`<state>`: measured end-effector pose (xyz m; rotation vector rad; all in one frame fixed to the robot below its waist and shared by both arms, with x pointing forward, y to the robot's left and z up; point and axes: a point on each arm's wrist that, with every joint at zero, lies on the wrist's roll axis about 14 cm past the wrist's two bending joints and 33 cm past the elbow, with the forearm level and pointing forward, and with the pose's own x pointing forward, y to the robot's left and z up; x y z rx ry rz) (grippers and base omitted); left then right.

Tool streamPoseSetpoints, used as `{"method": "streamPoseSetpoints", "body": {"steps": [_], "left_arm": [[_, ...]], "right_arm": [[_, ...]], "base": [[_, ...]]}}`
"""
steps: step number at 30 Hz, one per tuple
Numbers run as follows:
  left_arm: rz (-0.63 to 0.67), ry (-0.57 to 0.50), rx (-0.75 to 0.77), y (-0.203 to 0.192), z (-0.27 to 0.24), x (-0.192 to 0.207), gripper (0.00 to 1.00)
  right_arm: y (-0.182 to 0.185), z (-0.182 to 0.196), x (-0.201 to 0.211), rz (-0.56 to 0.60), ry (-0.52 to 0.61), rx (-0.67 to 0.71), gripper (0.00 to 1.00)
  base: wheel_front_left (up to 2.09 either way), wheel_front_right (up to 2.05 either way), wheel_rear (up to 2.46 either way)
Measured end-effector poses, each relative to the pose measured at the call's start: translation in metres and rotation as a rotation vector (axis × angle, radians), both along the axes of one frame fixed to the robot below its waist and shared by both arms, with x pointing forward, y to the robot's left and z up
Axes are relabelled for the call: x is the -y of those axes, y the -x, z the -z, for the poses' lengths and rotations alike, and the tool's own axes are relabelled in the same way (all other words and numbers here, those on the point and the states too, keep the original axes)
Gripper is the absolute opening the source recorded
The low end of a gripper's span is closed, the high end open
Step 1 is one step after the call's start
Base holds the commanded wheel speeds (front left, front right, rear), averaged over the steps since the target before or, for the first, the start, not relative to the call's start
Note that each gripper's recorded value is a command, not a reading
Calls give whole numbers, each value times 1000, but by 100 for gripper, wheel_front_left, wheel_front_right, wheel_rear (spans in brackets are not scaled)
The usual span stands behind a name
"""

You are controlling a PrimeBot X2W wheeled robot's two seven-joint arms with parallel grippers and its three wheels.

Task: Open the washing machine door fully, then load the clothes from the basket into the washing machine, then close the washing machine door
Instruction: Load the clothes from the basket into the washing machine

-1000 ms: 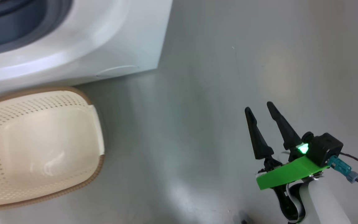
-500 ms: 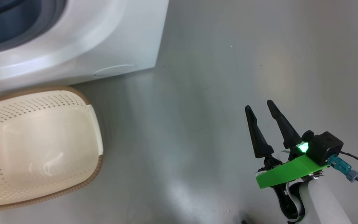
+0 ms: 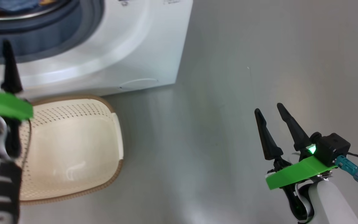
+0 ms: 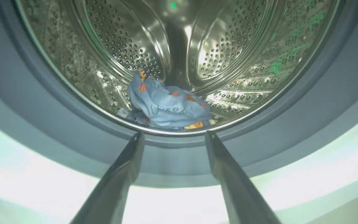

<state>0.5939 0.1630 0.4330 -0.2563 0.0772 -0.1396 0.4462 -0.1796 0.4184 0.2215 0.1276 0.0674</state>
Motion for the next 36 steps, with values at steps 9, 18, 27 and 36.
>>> {"method": "streamPoseSetpoints", "body": {"steps": [9,18,27,36], "left_arm": [[-63,13,-30,67,1,-21,100],[-105,-25,-36,129,-7,-39,100],[-146,-43,-20,184,-19,-55,100],[-191,-54,-15,234,-23,-69,100]], "right_arm": [[14,-16,-1,-26,16,27,100],[38,-32,-2,-37,8,51,100],[62,-45,-1,-44,0,74,100],[84,-51,8,-31,16,84,100]], "base": [[0,0,0],[0,0,0],[0,0,0],[0,0,0]]}}
